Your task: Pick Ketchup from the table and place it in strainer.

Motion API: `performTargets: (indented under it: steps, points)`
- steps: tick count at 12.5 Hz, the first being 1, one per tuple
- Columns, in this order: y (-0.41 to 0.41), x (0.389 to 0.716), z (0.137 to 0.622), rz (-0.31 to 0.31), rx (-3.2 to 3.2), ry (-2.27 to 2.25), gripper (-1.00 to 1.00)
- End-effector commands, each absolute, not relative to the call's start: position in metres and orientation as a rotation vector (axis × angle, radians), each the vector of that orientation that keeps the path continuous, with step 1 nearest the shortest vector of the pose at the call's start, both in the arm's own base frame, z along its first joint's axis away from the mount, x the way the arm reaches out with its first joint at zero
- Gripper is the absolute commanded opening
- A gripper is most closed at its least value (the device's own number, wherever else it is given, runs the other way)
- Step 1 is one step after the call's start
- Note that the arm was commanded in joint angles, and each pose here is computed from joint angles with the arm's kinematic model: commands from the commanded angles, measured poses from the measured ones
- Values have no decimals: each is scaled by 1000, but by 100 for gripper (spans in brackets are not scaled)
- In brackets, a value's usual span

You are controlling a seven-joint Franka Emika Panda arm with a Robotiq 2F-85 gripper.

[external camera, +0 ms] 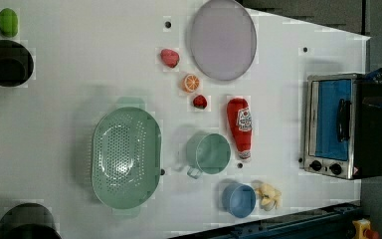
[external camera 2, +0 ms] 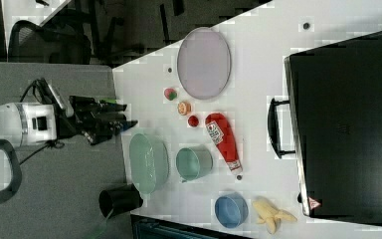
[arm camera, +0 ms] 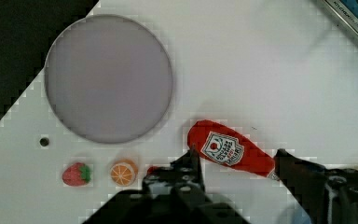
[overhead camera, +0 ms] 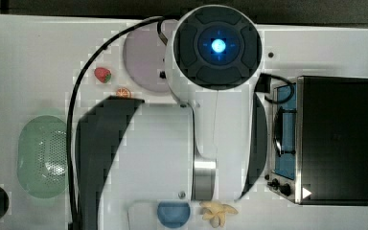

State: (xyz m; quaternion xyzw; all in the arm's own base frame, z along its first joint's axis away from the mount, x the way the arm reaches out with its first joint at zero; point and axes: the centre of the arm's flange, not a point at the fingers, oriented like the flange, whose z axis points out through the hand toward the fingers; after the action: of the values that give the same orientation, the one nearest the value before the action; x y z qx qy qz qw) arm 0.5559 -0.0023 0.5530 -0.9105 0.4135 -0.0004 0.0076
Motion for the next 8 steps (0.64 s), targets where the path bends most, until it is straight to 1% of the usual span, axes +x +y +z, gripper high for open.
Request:
performTargets:
  steps: [1,3,4,5,8]
  points:
    - [-25,487,593,43,-2874,1252,59]
    - [-23,489,586,60,-2882,1244,99]
    - [-20,491,577,85,-2895,1228,100]
    - [-17,494,564,125,-2911,1210,100]
    - [-2,505,507,267,-2985,1067,100]
